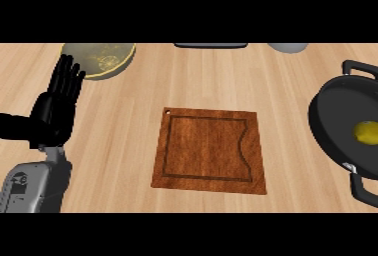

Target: Pick the lemon from the cutting board and place it in the pot

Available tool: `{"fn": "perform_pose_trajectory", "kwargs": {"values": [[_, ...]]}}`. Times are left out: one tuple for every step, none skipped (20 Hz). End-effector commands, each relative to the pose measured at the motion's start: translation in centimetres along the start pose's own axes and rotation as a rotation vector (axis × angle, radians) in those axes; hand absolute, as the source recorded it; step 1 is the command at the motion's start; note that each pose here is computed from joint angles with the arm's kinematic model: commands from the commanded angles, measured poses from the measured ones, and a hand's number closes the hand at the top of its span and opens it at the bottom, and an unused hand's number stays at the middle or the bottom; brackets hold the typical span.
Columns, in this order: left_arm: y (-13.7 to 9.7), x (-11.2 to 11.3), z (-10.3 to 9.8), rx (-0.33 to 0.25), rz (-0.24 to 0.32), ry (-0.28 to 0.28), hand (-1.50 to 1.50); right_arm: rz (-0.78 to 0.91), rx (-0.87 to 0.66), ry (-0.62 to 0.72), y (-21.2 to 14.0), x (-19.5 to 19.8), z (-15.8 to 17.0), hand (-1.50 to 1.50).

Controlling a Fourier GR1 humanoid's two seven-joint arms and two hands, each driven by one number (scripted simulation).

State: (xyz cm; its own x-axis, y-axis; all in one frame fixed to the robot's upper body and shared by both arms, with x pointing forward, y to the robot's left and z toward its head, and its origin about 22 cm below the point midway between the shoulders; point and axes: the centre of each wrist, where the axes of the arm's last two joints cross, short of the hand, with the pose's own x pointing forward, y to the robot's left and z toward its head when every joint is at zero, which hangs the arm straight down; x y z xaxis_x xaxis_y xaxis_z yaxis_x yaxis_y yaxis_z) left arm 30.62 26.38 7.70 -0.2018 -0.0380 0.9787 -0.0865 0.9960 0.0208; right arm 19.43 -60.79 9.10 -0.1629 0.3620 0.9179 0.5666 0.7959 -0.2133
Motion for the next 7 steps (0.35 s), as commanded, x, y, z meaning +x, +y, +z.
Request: {"fn": "perform_pose_trajectory", "kwargs": {"values": [[0.5, 0.2, -0.3, 0.010, -0.003, 0.005, 0.00, -0.019, -0.017, 0.002, -3.7, 1.0, 1.3, -1.50], [-0.6, 0.3, 0.3, 0.002, -0.002, -0.008, 0.00, 0.005, -0.028, -0.006, -2.3, -0.4, 1.8, -1.50], [-0.4, 1.0, -0.9, 0.005, -0.007, -0.007, 0.00, -0.007, -0.016, -0.006, -3.2, 0.0, 2.0, -1.50], [1.2, -0.9, 0.7, -0.004, -0.002, 0.006, 0.00, -0.008, -0.026, -0.021, -4.5, 0.8, 2.1, -1.50], [0.9, 0.1, -0.2, 0.002, -0.012, -0.009, 0.00, -0.009, -0.026, 0.004, -3.9, 0.1, 2.4, -1.50], [-0.5, -0.5, 0.8, -0.011, 0.003, -0.004, 0.00, -0.005, -0.032, -0.010, -5.1, 1.0, 2.4, -1.50], [0.7, 0.7, -0.2, -0.012, 0.010, -0.005, 0.00, 0.009, -0.040, -0.003, -5.4, 0.4, 3.3, -1.50]]}}
